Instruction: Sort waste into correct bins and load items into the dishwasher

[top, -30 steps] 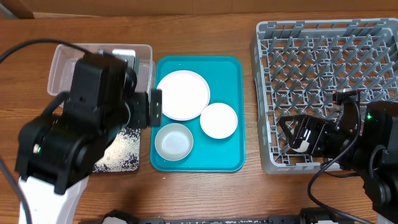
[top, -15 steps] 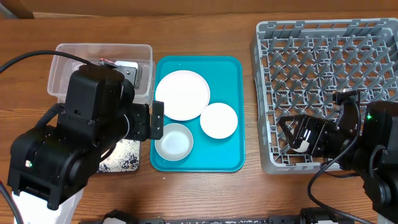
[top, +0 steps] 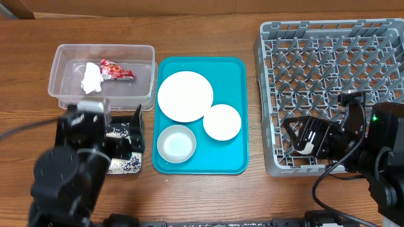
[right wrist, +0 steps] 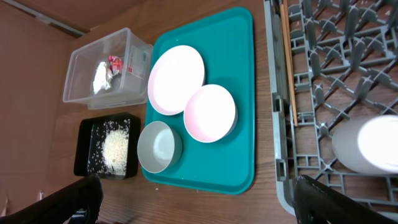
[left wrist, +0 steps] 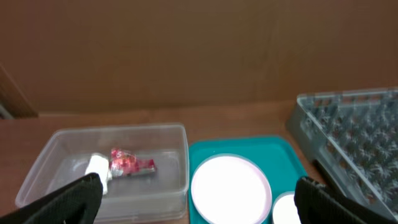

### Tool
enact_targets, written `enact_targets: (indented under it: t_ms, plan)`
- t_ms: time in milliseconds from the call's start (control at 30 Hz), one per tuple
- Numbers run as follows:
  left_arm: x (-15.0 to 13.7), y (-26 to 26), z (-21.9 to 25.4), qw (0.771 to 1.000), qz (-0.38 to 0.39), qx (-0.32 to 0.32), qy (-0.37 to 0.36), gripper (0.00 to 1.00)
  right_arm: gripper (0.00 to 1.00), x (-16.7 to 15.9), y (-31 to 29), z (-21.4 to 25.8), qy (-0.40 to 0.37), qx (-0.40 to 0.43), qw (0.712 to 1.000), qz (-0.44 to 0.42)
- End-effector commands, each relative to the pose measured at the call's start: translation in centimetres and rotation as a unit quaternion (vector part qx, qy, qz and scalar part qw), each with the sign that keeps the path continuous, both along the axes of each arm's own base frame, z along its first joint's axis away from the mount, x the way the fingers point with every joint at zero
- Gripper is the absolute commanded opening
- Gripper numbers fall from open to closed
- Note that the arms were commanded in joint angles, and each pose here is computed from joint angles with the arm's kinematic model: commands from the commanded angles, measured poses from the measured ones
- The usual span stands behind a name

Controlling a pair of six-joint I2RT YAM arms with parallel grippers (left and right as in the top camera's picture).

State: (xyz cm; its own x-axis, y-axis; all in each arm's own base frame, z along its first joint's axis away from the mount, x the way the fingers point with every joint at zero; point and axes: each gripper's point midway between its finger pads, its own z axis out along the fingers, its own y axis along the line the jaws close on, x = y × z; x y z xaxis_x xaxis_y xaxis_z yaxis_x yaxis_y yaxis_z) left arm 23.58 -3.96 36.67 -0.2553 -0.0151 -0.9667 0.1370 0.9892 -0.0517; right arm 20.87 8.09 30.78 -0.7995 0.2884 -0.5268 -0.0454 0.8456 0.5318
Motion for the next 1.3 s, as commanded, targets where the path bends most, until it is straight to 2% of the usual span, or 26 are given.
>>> enact_targets:
  t_ms: [0,267,700,1167,1267]
  plan:
    - [-1.0,0.3,-2.4,1.0,-0.005,0.006,-0.029,1.0,1.0,-0.1,0.2,0.8,-0.015,0.0,1.0,0.006]
    - [-1.4,0.5,-6.0,0.994,-0.005,-0.011,-0.108,1.0,1.0,-0.1,0.2,0.8,-0.015,0.0,1.0,0.007]
    - [-1.2,0.4,-12.2,0.988,-0.006,-0.007,-0.153,1.0,1.0,-0.1,0.2,0.8,-0.015,0.0,1.0,0.007]
    - [0.7,-0.7,-19.1,0.991,-0.031,-0.011,-0.129,1.0,1.0,-0.1,0.2,0.8,-0.015,0.0,1.0,0.007]
    - [0.6,-0.7,-19.2,0.992,-0.031,-0.011,-0.126,1.0,1.0,-0.1,0.2,0.8,-0.015,0.0,1.0,0.007]
